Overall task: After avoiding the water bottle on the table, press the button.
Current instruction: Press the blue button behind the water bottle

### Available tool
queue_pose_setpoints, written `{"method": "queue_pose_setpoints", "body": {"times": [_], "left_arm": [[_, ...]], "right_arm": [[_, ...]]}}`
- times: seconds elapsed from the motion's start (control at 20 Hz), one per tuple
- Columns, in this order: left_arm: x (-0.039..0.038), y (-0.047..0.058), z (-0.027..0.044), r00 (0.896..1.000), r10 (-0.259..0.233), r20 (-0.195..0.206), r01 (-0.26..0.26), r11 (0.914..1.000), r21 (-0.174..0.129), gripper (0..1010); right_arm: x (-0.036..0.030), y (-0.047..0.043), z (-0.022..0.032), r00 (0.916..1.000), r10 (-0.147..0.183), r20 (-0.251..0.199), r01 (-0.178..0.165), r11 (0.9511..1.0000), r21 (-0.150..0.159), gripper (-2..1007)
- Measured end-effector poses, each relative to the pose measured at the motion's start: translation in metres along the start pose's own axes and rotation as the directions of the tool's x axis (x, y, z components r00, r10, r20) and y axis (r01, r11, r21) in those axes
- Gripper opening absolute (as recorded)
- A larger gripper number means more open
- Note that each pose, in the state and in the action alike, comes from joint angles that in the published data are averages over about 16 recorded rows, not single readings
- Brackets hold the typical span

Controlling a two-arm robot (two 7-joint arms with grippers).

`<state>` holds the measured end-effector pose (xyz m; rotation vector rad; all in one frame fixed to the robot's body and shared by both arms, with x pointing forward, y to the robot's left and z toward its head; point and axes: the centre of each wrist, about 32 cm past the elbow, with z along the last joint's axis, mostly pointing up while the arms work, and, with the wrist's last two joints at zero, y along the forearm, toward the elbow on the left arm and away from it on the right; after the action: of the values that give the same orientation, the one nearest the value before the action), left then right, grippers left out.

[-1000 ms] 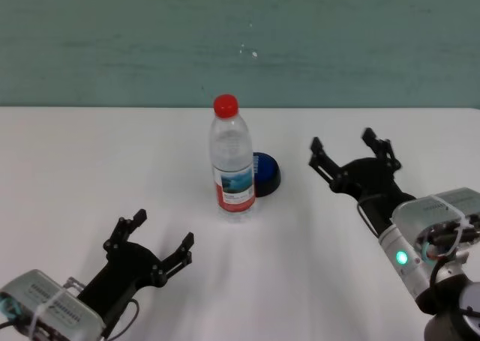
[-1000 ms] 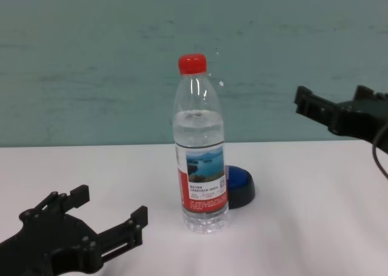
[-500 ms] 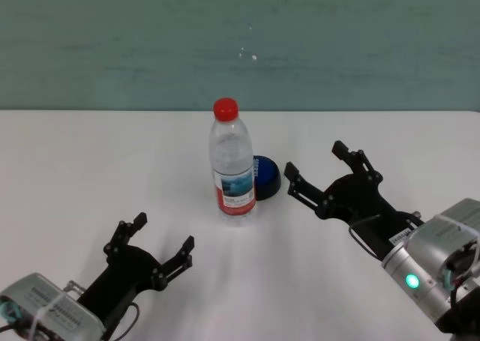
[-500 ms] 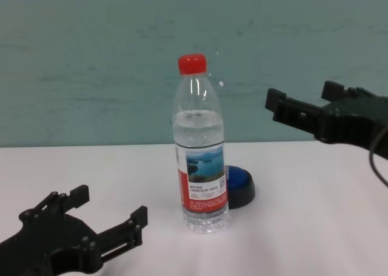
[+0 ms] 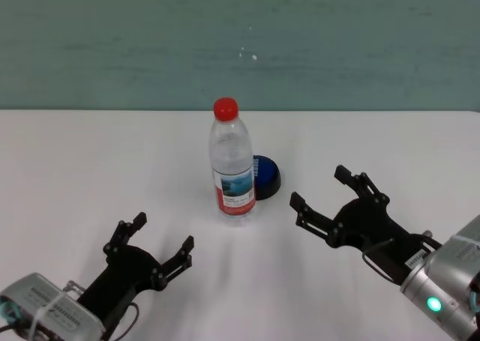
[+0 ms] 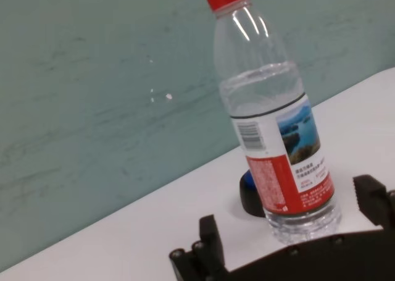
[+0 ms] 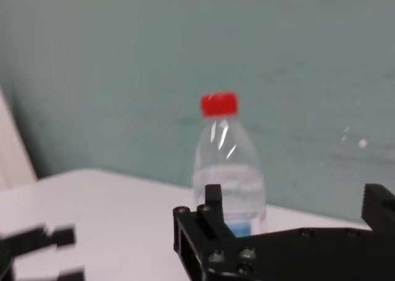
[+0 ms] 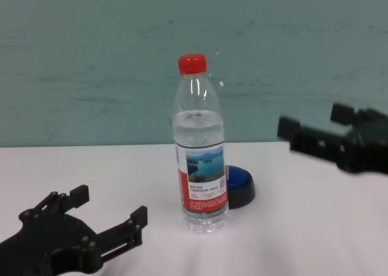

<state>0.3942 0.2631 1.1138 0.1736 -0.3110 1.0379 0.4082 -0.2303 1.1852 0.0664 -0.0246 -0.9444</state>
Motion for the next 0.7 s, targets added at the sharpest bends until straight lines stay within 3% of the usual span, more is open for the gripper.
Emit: {"method": "queue_pose_setpoints", "body": {"times": [0.3,0.7], "left_arm": [[0.0000,0.000,0.0000,1.000,0.000,0.000,0.000,1.0000,0.000,1000],[0.0000,0.000,0.0000,1.000,0.000,0.000,0.000,1.0000,0.000,1000]], "right_arm": [[0.0042,-0.0091,-0.0050,0.9997,0.019,0.018,-0.018,0.9988,-0.045,1003],[0.0088,-0.0130,-0.0129,0.9979,0.005,0.064,0.001,0.9963,-0.086,1003]]}}
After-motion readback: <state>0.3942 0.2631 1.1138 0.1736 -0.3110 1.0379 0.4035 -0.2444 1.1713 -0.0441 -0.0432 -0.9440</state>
